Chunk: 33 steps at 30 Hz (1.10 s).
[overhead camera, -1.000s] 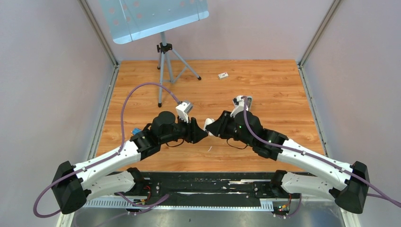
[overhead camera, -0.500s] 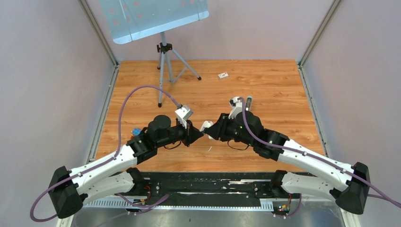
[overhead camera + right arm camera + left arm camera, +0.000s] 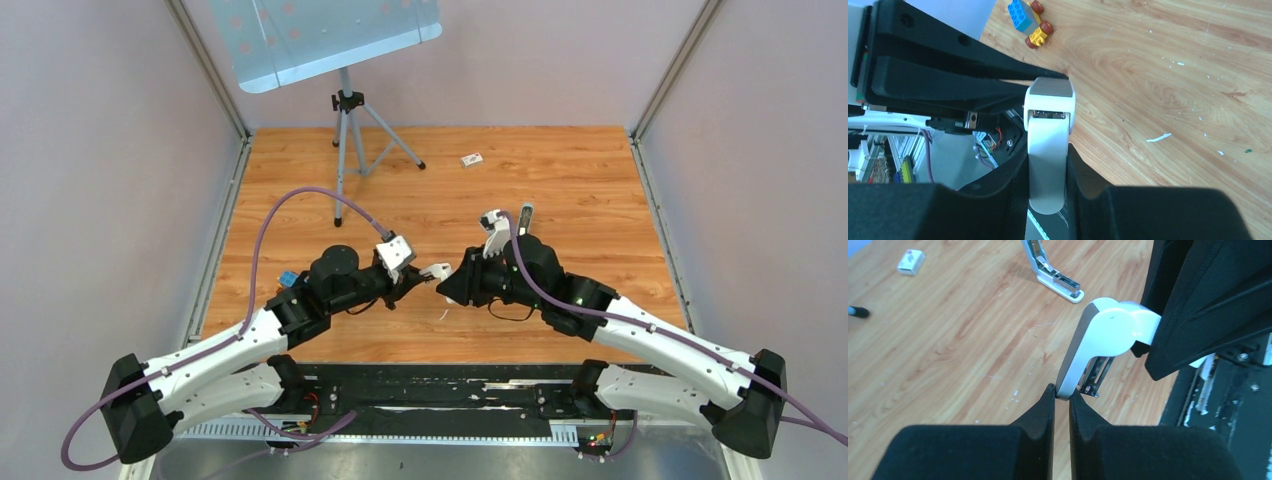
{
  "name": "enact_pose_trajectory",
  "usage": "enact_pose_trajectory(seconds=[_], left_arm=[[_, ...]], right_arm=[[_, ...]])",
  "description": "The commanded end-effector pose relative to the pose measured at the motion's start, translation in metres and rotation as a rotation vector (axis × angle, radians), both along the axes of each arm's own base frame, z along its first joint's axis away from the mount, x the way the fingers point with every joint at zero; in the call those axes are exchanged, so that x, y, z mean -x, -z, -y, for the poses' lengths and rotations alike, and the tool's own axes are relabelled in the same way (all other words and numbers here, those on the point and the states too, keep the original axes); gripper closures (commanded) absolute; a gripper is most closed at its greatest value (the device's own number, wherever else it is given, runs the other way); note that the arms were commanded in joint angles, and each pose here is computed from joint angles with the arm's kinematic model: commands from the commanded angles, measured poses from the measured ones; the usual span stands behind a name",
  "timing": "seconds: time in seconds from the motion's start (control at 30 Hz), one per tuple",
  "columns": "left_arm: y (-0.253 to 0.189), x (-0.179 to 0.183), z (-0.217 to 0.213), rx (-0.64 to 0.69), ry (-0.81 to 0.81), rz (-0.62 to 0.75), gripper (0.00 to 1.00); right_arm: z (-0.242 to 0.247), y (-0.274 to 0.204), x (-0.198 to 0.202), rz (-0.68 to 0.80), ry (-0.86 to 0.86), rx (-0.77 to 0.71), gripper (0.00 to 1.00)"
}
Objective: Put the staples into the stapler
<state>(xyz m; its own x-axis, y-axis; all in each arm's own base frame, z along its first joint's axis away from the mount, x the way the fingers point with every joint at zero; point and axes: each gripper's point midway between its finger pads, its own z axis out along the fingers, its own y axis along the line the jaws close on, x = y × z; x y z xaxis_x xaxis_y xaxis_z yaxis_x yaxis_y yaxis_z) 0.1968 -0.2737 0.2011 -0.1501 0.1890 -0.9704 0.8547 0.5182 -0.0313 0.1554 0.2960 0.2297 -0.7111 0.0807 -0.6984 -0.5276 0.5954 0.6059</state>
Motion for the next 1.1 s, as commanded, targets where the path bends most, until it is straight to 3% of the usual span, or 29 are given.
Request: enact_pose_trajectory(seconds=[0.0, 0.37, 0.43, 0.57, 0.67, 0.9, 1.07], left_arm=[[-0.023, -0.034, -0.020, -0.028, -0.145, 0.205, 1.00], [-0.038, -0.029, -0.033, -0.032, -0.133, 0.359, 1.00], [-0.039, -0.026, -0.034, -0.039, -0.126, 0.332, 0.89], [-0.036, -0.008, -0.033, -0.033, -0.055, 0.273, 0.46], [-0.039, 0.016, -0.024, 0.020, 0.061, 0.236, 0.31], [-0.048, 0.037, -0.020, 0.100, 0.150, 0.262, 0.21], [-0.039, 0.032, -0.012, 0.044, 0.177, 0.274, 0.20]], right_arm=[[0.001, 0.009, 0.048, -0.075, -0.238, 0.037, 1.00], [0.004, 0.007, 0.051, -0.090, -0.248, 0.042, 1.00], [0.006, 0.003, 0.046, -0.085, -0.214, 0.041, 1.00], [0.015, 0.000, 0.032, -0.089, -0.120, 0.060, 0.99], [0.016, -0.008, 0.027, -0.103, -0.083, 0.046, 0.99], [0.012, -0.014, 0.025, -0.146, -0.072, 0.030, 0.98], [0.009, -0.012, 0.026, -0.175, -0.073, 0.030, 0.98]])
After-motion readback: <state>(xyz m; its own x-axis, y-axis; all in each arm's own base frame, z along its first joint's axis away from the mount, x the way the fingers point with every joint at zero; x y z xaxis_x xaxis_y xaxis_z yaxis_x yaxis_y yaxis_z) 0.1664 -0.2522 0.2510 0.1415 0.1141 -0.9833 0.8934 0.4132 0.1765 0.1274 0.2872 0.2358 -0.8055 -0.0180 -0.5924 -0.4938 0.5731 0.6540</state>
